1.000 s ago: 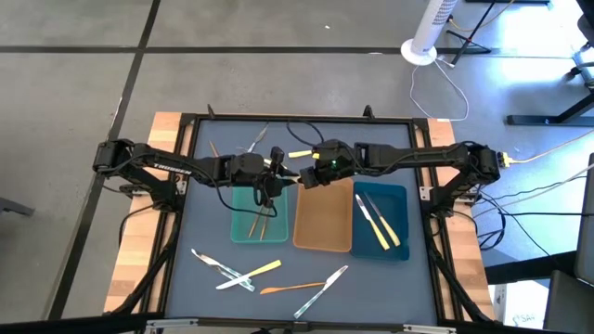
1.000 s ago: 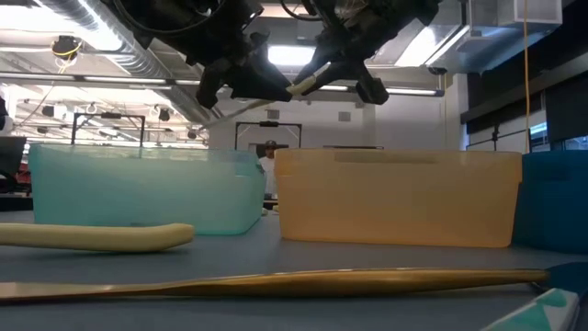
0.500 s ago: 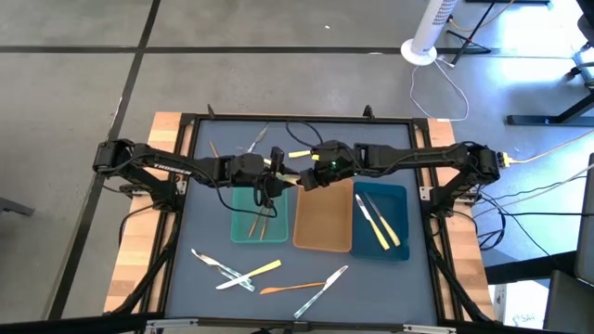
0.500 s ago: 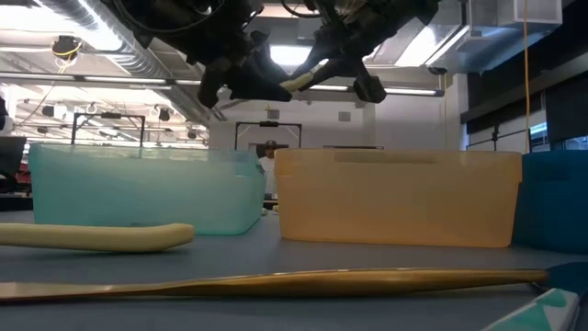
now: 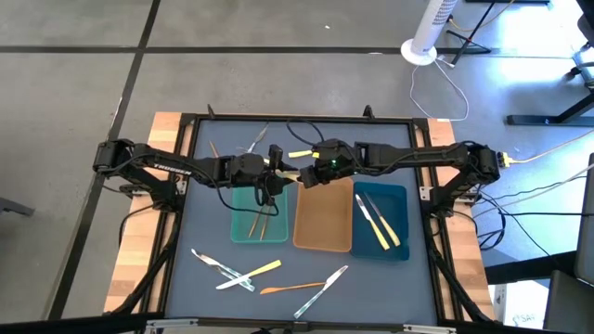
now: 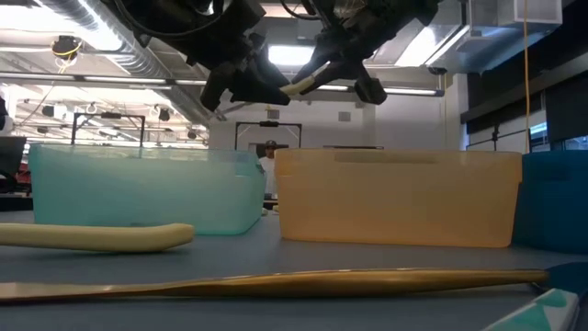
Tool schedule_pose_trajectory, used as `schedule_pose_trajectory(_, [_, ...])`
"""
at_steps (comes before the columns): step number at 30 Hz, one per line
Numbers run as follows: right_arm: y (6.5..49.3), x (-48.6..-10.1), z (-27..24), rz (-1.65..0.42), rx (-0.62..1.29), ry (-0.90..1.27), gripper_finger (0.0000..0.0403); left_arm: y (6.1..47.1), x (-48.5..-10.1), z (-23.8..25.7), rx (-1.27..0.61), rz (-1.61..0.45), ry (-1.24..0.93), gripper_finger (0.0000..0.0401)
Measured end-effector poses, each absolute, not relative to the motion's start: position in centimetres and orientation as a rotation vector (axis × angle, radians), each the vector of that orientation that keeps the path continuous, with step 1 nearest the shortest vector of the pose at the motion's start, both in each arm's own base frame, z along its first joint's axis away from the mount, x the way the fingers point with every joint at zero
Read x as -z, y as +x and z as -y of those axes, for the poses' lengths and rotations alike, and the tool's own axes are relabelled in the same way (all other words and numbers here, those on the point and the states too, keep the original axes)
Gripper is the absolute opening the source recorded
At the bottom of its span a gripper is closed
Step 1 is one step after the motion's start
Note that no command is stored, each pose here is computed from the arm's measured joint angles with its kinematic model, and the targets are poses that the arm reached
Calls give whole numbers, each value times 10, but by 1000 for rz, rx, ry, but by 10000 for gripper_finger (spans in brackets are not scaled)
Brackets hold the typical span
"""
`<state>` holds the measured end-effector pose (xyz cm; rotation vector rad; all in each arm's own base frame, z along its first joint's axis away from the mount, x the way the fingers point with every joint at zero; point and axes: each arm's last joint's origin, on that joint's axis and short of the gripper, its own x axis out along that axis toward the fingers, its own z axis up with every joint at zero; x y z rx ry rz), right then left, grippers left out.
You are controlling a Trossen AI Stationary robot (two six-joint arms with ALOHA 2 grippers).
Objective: Sort silverware by color (type)
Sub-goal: Put the yellow knife into the blue bin
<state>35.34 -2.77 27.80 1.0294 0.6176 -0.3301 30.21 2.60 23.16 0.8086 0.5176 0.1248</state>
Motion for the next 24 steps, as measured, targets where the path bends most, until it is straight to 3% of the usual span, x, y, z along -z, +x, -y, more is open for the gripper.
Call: schedule_pose_trajectory(24, [329,-293,36,-649,410,1004,13,292,-250,-28,-228,-488,814,154])
